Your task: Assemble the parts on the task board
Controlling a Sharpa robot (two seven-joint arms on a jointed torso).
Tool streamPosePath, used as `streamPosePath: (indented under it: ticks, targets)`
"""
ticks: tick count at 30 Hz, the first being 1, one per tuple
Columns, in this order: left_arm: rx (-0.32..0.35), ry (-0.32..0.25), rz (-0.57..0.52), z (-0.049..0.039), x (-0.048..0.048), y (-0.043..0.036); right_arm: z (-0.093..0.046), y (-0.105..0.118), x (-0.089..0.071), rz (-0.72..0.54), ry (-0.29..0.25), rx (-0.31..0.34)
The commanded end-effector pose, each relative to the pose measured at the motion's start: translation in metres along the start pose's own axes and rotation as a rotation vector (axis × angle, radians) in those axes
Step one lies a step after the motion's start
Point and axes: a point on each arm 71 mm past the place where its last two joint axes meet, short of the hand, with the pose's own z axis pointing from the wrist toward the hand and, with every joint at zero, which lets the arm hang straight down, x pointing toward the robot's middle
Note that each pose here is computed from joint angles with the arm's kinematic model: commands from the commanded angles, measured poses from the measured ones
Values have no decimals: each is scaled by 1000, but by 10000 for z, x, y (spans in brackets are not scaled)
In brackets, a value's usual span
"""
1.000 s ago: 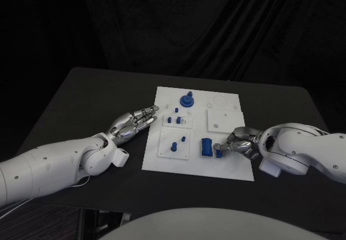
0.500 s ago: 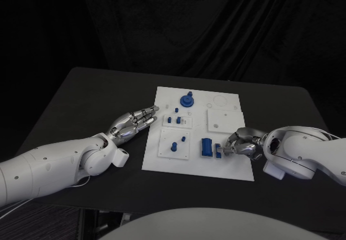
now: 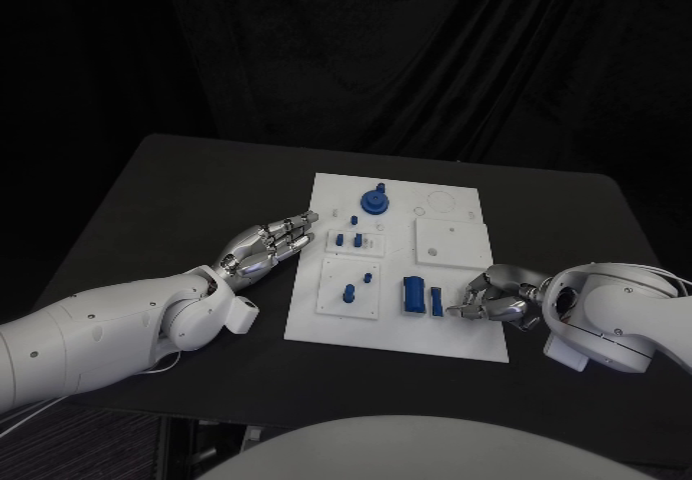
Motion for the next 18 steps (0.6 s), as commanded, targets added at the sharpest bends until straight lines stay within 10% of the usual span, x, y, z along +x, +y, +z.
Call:
streamPosePath:
  ticks: [1,18]
  targets:
    - [-38,8,-8,-35,17,73,0,3,24,-21,10,-11]
    - [-39,8,-8,-32,21,80,48,36,33,-23,8,-24]
